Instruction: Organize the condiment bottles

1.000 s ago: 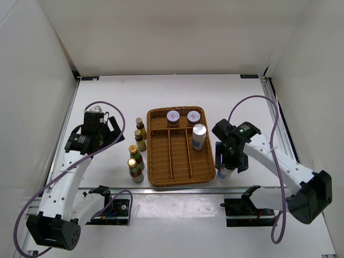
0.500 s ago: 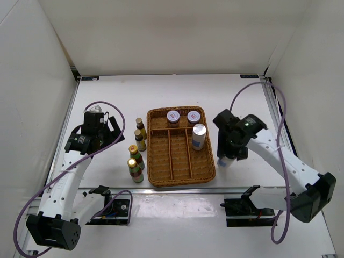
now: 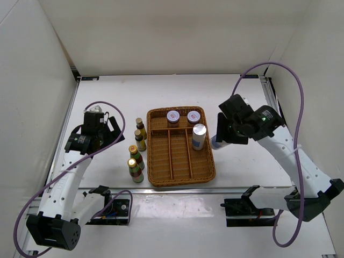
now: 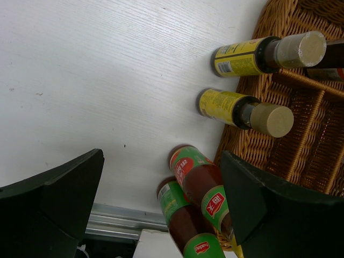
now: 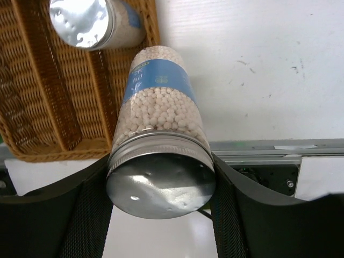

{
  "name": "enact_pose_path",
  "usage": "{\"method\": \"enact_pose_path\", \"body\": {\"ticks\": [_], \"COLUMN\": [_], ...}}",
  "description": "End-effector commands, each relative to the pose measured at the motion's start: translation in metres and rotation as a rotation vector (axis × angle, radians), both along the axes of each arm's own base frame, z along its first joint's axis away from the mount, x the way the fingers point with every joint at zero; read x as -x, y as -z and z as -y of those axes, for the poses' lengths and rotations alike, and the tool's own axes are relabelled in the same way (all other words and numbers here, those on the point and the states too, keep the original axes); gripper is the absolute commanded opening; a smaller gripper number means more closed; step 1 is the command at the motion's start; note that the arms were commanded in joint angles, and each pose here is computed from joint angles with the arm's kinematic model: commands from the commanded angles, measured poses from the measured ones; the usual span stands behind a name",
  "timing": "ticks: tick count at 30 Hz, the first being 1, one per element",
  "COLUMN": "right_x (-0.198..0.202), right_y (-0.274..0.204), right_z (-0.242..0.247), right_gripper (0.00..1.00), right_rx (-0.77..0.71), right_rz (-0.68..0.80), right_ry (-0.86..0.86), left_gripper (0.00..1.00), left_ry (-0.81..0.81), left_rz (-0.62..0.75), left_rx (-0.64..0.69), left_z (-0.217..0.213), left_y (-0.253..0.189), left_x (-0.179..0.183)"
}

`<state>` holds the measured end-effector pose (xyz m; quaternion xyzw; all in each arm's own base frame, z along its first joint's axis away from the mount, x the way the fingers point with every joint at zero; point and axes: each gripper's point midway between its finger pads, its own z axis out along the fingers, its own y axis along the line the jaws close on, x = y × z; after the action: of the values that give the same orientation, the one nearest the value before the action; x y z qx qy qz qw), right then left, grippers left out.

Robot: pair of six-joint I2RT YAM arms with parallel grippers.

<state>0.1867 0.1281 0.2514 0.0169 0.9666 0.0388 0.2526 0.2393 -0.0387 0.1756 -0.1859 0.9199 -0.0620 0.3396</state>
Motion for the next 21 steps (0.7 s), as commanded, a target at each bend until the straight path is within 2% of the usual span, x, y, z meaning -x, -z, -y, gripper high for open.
{"method": "enact_pose_path", "body": {"ticks": [1, 10, 14, 21], "right_x": [0.032, 0.047, 0.047, 0.032], "right_y": [0.004, 0.031, 0.049, 0.089], "right_z": [0.011, -0.026, -0.04, -0.054], "right_gripper": [0.0, 0.0, 0.0, 0.0], "right_rx": [0.034, 0.032, 0.014, 0.074], "right_rz": [-0.105, -0.196, -0.233, -0.286], "right_ry": [-0.046, -0.219, -0.242, -0.266], "left_gripper": [1.0, 1.0, 1.0, 1.0], "left_ry": [0.013, 0.007, 0.008, 0.002], "left_rz": [0.021, 0.013, 0.014, 0.015], "left_rx": [0.011, 0.003, -0.01, -0.017], "left_z": [0.003, 0.002, 0.0, -0.002], "left_y": [-0.004, -0.002, -0.002, -0.002], "left_x": [-0.001, -0.002, -0.002, -0.002]}}
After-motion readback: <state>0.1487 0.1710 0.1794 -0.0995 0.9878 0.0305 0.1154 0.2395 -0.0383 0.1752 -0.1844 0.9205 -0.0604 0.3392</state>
